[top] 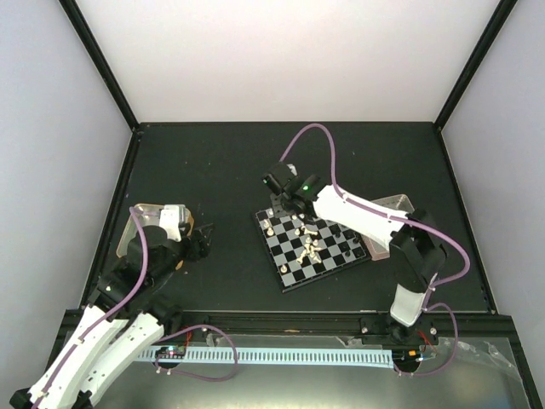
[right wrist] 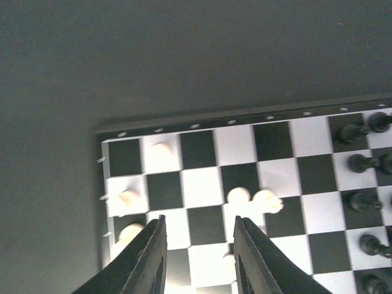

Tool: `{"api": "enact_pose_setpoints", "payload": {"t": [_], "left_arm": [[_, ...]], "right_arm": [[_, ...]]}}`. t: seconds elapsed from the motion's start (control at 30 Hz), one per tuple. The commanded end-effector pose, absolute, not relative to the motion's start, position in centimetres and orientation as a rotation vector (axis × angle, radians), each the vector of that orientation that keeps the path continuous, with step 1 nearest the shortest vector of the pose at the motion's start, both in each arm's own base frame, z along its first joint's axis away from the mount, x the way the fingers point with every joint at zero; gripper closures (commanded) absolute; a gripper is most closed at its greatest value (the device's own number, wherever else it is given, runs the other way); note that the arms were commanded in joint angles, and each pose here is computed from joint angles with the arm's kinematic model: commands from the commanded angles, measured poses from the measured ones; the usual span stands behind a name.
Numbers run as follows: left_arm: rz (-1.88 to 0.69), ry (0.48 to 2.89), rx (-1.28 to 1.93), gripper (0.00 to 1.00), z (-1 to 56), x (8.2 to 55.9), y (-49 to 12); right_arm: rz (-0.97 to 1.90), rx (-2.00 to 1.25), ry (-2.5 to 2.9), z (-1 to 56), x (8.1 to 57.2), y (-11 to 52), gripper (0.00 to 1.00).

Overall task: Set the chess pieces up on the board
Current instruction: Adjust the chess piece on the chessboard, then move the chess piece to the chessboard.

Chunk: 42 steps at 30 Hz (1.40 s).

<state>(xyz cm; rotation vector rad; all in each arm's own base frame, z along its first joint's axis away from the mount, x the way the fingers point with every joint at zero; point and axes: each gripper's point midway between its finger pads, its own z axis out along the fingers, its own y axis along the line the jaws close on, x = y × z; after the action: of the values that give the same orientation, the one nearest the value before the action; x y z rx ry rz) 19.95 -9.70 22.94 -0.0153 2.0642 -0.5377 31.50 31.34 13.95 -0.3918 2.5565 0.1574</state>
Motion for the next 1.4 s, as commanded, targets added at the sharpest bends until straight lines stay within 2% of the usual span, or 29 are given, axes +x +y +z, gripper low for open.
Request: {"api": "enact_pose_setpoints", "payload": {"t": [0.0, 0.5, 1.17, 1.37], "left_arm": [[-0.511, 2.077, -0.024, 0.23, 22.6, 20.3, -9.5], [-0.508, 2.08, -0.025, 0.23, 22.5, 20.3, -9.5], [-0.509, 2.08, -0.023, 0.23, 22.5, 20.4, -9.5], [-0.51, 2.079, -0.022, 0.23, 22.5, 20.4, -9.5]], "right_arm": [[0.06, -0.251, 2.571, 11.8, 34.1, 28.6, 0.69], [0.001, -0.264, 2.657, 7.3, 35.8, 28.6, 0.8], [-0.055, -0.287, 2.73, 4.6, 35.0, 28.1, 0.81], [-0.077, -0.289, 2.73, 4.4, 35.0, 27.8, 0.77]]}}
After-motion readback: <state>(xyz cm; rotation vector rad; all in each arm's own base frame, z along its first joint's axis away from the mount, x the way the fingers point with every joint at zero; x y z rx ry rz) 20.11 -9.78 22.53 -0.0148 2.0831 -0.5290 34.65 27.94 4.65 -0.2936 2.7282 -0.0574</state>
